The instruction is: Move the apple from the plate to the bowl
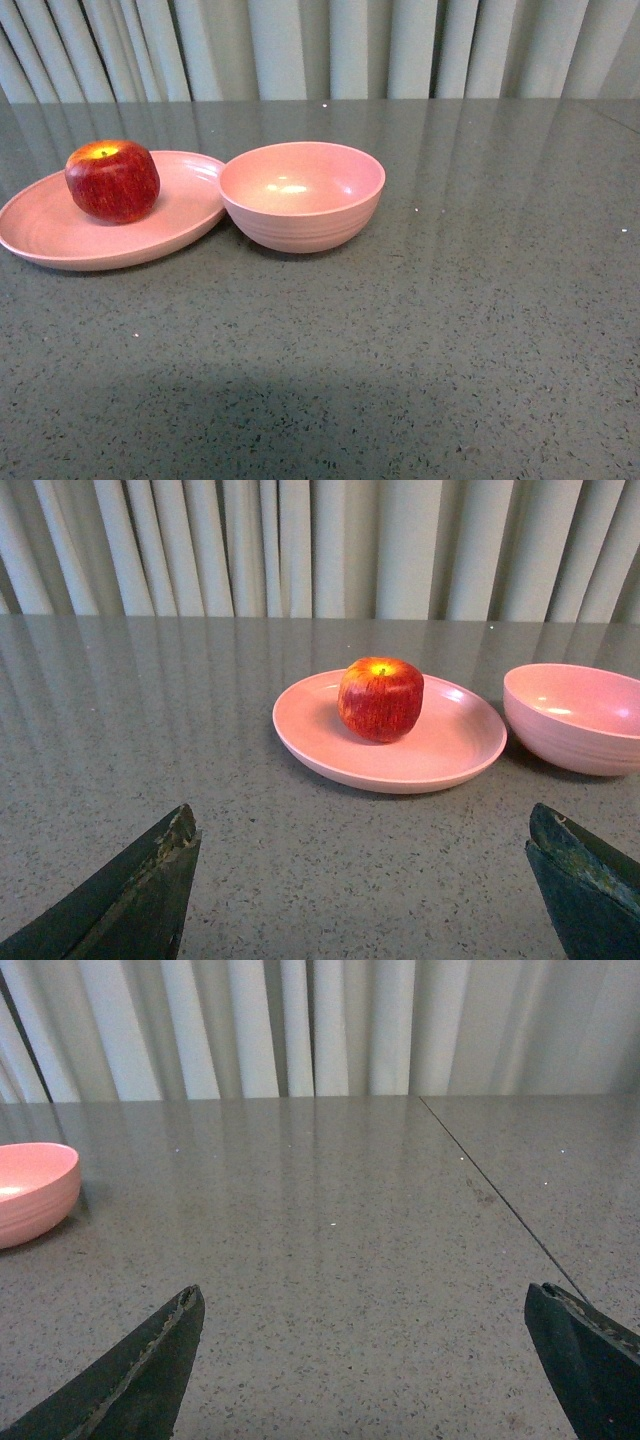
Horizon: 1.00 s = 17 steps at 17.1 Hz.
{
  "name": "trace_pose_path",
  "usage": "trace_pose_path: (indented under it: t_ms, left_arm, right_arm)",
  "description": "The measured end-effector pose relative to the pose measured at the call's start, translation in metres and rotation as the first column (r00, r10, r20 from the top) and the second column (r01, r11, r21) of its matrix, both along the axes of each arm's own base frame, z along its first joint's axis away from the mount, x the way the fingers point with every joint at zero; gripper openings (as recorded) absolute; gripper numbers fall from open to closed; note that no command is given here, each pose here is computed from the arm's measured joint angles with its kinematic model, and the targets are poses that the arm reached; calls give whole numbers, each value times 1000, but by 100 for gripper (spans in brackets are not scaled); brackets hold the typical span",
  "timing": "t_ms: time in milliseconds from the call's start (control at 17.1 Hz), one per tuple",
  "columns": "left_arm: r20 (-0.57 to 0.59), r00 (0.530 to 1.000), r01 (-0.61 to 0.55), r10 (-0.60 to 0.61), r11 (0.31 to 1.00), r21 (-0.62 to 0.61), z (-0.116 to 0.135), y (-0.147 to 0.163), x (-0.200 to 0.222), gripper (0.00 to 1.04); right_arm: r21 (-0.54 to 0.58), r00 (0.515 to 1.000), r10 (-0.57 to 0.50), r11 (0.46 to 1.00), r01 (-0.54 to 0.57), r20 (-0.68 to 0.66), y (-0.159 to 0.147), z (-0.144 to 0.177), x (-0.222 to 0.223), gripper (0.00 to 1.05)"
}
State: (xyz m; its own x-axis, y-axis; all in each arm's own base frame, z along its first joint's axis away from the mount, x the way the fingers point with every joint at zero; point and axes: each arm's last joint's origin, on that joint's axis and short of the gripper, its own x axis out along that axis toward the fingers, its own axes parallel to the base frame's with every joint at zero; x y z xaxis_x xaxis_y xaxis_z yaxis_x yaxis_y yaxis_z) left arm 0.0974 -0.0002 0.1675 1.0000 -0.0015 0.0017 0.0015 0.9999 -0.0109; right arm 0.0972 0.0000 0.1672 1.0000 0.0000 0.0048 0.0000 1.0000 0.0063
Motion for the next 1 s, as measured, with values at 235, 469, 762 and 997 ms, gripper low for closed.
trace_pose_path:
  t_ms: [235, 469, 762, 997]
  left_arm:
    - [-136, 990, -50, 47, 999, -14, -3, -1, -1, 98]
    - [-277, 953, -136, 121, 990, -34, 10, -5, 2, 98]
    - [-164, 985, -59, 47, 996, -69, 58, -4, 45, 98]
    - [-188, 980, 55, -62, 997, -46, 97, -8, 127, 98]
  right_arm:
    - [0, 1000, 0, 1000, 0, 0, 0, 0, 0, 98]
    - [0, 1000, 0, 1000, 0, -1, 0, 0, 0, 98]
    - [0, 1000, 0, 1000, 0, 0, 0, 0, 0, 98]
    - [0, 1000, 0, 1000, 0, -1, 0, 0, 0, 98]
